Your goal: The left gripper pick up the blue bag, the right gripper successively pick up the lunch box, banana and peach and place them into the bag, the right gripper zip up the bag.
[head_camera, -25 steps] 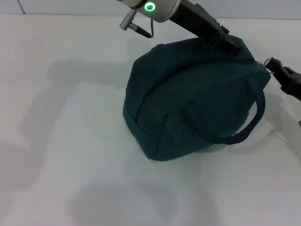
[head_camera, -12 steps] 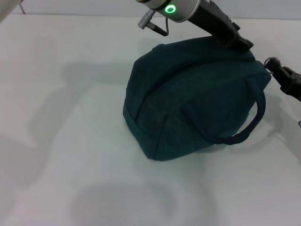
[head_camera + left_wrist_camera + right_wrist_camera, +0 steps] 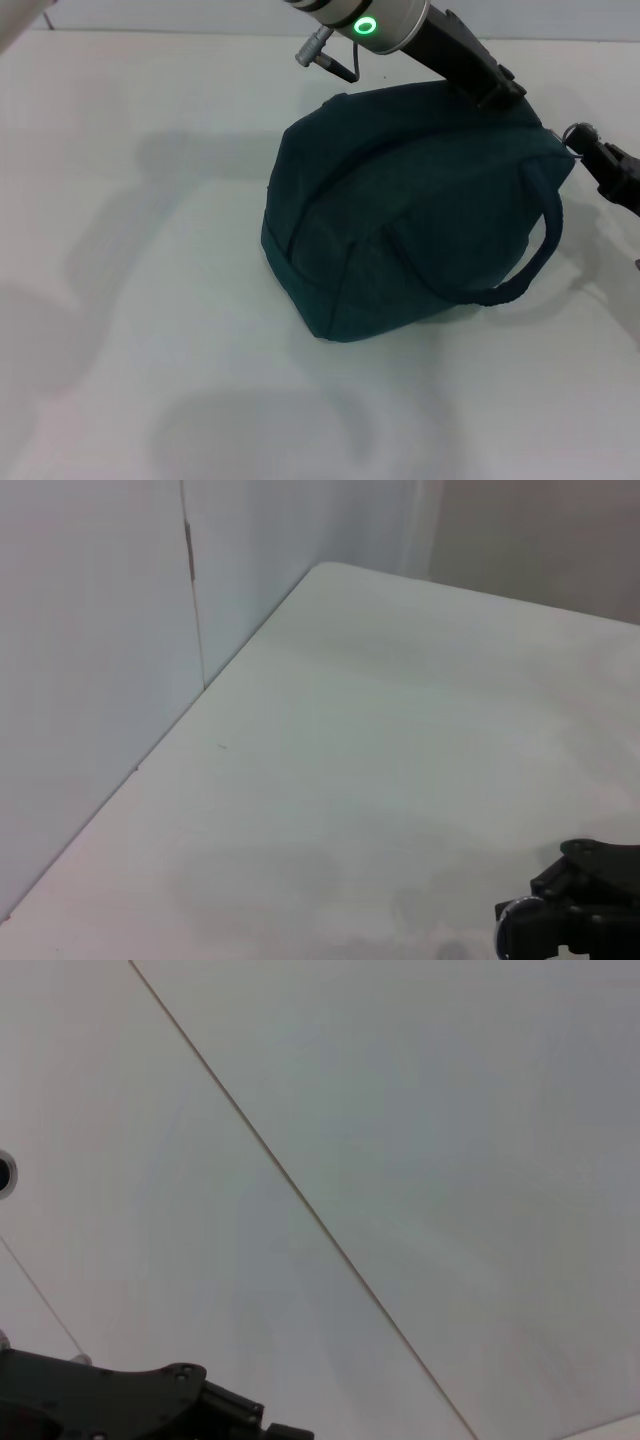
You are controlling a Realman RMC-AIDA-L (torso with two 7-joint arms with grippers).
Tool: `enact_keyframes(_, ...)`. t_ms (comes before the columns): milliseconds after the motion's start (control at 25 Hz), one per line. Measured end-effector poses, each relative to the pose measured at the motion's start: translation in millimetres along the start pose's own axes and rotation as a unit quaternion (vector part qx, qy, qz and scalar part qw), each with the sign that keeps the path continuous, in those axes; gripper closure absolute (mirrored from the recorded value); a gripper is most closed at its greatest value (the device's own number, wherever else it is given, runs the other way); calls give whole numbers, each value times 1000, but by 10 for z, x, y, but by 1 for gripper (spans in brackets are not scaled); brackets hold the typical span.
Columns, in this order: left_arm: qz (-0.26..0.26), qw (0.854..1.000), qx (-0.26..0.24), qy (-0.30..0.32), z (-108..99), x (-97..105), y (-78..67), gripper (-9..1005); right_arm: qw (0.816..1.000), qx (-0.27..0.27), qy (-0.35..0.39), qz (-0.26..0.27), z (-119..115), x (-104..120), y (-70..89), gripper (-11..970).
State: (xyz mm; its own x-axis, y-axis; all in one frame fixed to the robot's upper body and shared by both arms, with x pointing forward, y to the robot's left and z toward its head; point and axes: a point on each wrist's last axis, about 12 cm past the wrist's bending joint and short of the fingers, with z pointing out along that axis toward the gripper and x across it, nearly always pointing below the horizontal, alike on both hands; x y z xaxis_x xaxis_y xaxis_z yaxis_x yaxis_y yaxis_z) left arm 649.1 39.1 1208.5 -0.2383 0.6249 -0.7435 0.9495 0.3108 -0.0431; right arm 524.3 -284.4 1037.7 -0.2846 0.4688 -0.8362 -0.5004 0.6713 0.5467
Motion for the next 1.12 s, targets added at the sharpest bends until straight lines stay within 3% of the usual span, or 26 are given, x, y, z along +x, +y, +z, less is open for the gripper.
enact_keyframes(360,2,1000,-1,2,-5,14,6,880,1000,5,-2,-3,-3,-2,-11,860)
enact_keyframes(1120,15,1000,8,-1,-42,-15,-21,923,999,46,8,-8,-28,28,-107,856)
